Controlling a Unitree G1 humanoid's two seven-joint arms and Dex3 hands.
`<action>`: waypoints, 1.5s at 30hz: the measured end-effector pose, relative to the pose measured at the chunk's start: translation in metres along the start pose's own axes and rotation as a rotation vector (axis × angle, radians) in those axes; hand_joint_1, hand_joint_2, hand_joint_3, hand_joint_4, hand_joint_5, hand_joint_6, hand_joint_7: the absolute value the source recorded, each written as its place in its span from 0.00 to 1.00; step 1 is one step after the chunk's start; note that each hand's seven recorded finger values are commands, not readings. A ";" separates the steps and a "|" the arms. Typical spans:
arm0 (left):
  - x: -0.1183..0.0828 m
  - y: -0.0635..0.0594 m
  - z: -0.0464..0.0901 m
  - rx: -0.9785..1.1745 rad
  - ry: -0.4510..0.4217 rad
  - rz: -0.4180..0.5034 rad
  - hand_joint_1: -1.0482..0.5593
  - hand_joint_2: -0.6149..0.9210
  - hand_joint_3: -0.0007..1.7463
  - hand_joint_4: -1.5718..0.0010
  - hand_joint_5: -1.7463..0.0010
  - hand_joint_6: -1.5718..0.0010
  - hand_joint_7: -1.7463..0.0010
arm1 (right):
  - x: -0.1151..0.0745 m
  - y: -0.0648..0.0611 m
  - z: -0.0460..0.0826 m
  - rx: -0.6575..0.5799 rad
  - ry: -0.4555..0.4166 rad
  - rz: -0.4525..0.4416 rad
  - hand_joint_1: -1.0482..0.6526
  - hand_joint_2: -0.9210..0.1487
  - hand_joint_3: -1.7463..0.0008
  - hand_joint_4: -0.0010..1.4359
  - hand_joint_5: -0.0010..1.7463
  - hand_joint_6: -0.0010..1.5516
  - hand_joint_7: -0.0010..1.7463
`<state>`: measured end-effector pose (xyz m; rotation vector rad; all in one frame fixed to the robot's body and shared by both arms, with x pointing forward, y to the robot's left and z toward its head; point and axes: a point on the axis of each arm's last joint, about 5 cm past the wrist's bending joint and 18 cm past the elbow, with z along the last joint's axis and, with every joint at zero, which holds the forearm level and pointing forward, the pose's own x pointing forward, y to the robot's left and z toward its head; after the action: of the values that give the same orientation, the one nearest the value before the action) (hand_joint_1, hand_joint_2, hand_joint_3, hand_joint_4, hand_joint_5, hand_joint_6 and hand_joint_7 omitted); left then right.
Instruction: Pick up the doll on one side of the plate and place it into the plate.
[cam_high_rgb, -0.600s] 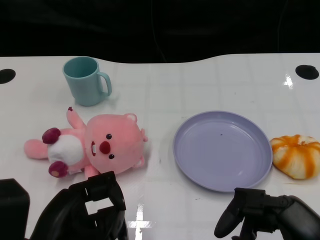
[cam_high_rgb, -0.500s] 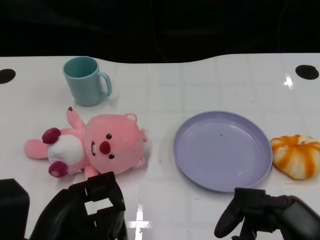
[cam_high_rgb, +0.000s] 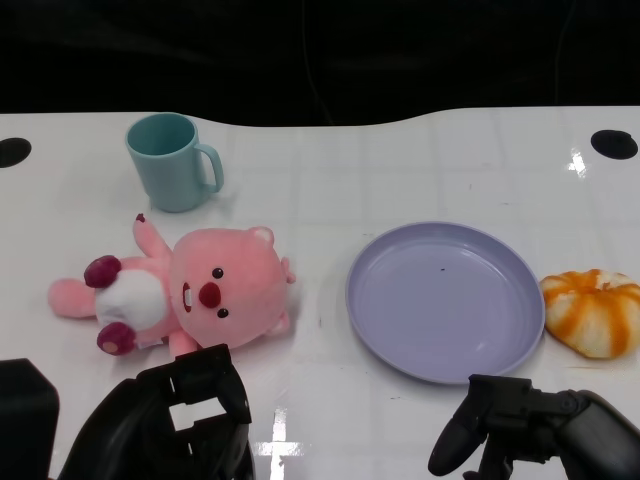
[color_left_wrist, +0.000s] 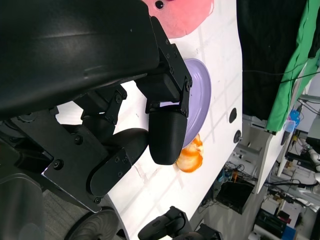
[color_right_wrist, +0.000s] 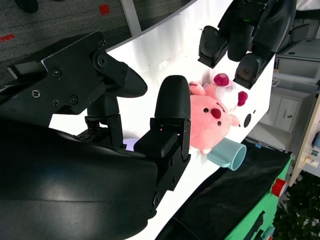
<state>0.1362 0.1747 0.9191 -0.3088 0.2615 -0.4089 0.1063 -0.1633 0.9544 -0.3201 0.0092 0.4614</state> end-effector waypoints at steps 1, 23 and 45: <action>0.000 0.000 0.000 0.002 0.000 0.001 0.52 0.66 0.78 0.46 0.00 0.50 0.09 | 0.000 0.000 0.000 -0.001 0.000 0.000 0.57 0.32 0.42 0.46 0.89 0.40 0.69; -0.001 0.005 0.006 0.032 -0.106 0.042 0.44 0.87 0.34 0.63 0.22 0.60 0.47 | 0.002 0.002 0.001 0.001 -0.007 0.010 0.57 0.31 0.42 0.46 0.88 0.41 0.69; -0.002 0.018 0.042 0.609 -0.318 0.131 0.28 1.00 0.05 0.91 0.52 0.74 0.88 | 0.003 0.005 0.001 0.019 0.006 0.019 0.57 0.32 0.42 0.46 0.89 0.41 0.69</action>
<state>0.1536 0.2011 0.9521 0.2411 -0.1582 -0.2873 0.1069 -0.1572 0.9538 -0.3025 0.0220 0.4790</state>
